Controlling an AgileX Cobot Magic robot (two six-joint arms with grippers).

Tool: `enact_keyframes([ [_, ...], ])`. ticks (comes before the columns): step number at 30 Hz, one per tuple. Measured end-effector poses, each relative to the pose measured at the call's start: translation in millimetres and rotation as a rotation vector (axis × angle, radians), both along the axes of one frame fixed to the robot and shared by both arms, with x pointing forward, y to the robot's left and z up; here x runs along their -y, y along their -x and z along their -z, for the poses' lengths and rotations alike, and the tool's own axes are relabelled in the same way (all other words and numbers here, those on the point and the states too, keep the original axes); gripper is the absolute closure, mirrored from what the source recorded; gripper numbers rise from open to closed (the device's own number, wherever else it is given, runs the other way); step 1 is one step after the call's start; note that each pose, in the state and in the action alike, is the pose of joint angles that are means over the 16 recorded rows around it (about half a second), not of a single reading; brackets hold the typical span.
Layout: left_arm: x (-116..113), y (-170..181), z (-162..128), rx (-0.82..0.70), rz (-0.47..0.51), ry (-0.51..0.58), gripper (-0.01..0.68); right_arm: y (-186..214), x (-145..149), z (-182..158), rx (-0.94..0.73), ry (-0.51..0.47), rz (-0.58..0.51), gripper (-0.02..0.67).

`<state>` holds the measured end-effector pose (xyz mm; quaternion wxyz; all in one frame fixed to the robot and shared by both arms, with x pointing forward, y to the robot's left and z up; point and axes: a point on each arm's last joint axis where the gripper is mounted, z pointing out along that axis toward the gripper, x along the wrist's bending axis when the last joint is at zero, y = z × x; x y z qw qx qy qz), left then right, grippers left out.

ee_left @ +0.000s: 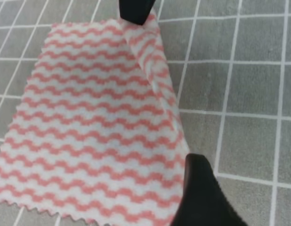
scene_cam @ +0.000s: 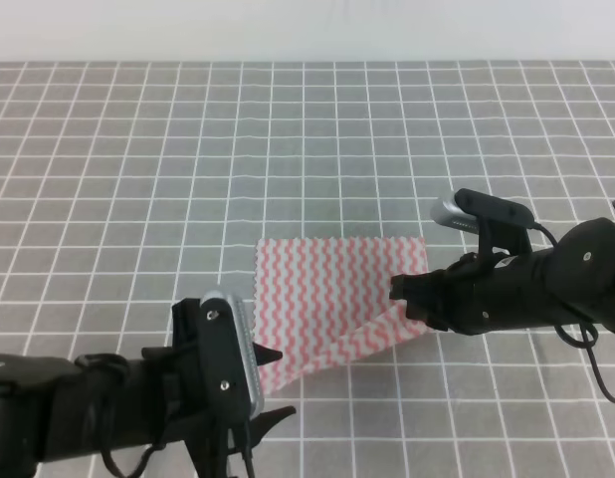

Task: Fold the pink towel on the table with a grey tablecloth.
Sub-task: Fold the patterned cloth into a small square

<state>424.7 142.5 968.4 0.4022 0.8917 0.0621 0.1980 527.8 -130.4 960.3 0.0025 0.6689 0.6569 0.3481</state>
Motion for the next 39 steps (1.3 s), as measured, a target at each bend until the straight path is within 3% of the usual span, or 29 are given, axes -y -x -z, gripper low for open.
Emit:
enact_keyframes([
  [6,4,-5,8,0.021,0.053,-0.044,0.290,0,0,0,0.001,0.001,0.001,0.663],
  [22,10,-29,38,-0.036,0.008,-0.162,0.289,0,-1,2,-0.008,0.003,-0.004,0.663],
  [39,12,-39,52,-0.073,-0.023,-0.197,0.321,1,-1,3,-0.014,0.004,-0.011,0.663],
])
